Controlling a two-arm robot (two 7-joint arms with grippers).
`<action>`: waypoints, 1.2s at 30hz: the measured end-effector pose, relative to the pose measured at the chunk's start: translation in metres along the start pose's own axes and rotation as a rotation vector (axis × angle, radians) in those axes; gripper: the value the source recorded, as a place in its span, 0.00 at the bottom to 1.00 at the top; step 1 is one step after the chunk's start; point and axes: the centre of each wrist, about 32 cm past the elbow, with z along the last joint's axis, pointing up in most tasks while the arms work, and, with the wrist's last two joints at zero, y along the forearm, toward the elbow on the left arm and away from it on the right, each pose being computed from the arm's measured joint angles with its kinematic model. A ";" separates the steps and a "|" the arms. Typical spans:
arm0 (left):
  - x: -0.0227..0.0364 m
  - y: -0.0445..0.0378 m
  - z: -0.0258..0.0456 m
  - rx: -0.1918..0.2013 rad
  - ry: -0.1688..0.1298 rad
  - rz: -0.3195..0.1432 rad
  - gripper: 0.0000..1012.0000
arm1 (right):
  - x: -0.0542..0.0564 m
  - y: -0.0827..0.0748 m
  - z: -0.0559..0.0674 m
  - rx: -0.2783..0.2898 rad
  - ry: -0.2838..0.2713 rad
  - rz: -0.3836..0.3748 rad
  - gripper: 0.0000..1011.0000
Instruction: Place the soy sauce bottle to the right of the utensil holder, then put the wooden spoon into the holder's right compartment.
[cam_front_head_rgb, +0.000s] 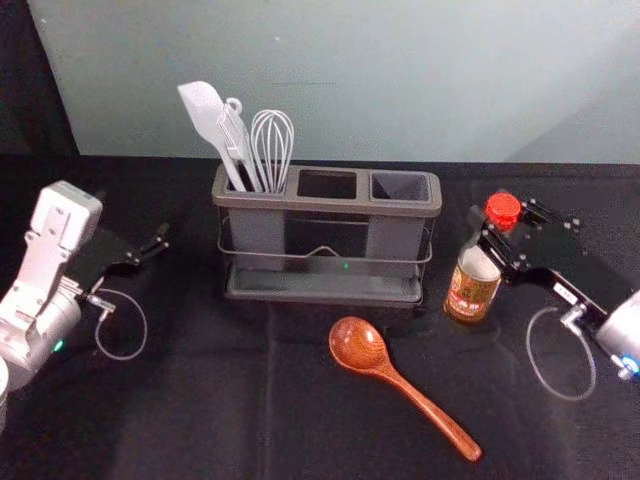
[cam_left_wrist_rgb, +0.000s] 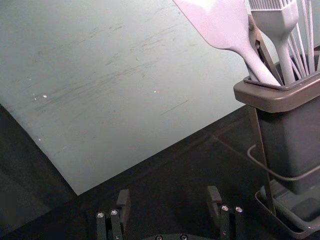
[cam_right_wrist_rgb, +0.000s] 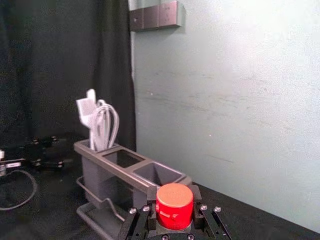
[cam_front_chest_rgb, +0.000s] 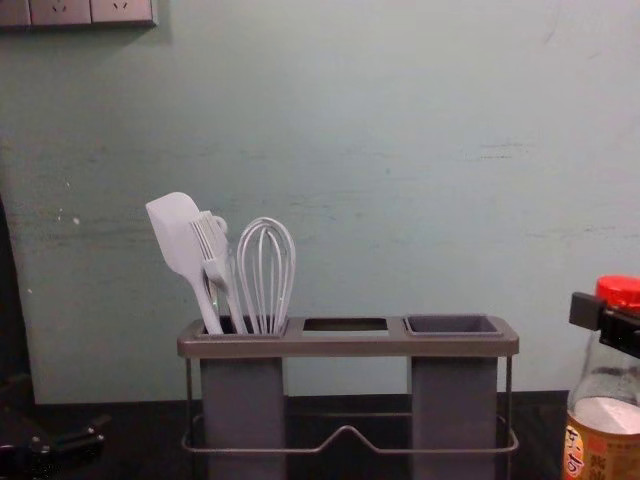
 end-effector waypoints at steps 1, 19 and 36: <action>0.0000 0.0000 0.0000 0.000 0.000 0.000 0.99 | 0.001 0.002 -0.001 -0.003 0.004 -0.007 0.38; 0.0000 0.0000 0.0000 0.000 0.000 0.000 0.99 | 0.011 0.045 -0.026 0.001 0.081 -0.156 0.38; 0.0000 0.0000 0.0000 0.000 0.000 0.000 0.99 | 0.012 0.065 -0.040 -0.005 0.099 -0.177 0.38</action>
